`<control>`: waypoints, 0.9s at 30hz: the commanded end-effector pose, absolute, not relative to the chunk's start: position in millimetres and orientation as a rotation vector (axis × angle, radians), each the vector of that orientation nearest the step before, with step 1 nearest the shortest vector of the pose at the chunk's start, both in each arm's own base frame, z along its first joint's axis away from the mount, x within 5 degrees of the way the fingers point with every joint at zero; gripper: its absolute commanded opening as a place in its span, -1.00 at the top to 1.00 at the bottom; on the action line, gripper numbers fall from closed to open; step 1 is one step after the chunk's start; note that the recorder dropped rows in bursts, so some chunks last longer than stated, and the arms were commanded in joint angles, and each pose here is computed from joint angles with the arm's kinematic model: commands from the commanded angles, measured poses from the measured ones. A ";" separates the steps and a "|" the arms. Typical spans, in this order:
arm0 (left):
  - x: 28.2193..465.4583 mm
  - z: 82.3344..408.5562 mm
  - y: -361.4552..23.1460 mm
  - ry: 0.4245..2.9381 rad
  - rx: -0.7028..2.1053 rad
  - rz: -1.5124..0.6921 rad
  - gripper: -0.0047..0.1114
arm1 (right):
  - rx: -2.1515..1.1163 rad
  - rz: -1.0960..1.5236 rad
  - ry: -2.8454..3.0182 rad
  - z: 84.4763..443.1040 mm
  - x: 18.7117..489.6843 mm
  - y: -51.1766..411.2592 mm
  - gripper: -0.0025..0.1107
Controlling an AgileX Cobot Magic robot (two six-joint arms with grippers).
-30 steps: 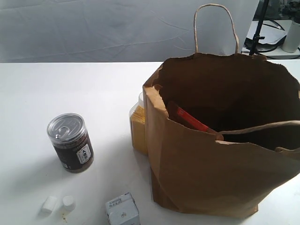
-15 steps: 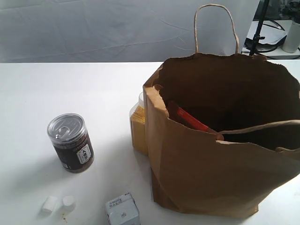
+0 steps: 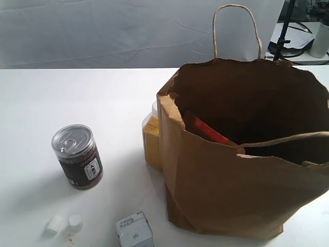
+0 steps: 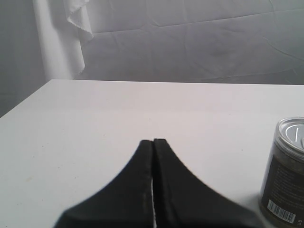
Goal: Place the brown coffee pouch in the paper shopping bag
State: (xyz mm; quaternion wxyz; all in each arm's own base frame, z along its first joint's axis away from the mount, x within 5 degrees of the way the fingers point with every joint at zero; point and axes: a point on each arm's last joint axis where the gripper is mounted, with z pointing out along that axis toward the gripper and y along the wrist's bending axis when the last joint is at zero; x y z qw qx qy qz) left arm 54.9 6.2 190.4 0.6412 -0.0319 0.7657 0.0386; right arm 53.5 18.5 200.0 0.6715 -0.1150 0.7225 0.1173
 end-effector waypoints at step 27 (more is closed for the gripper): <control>54.8 189.7 6.4 1.742 -0.076 0.092 0.92 | -0.211 0.236 1.607 201.2 54.1 15.9 0.96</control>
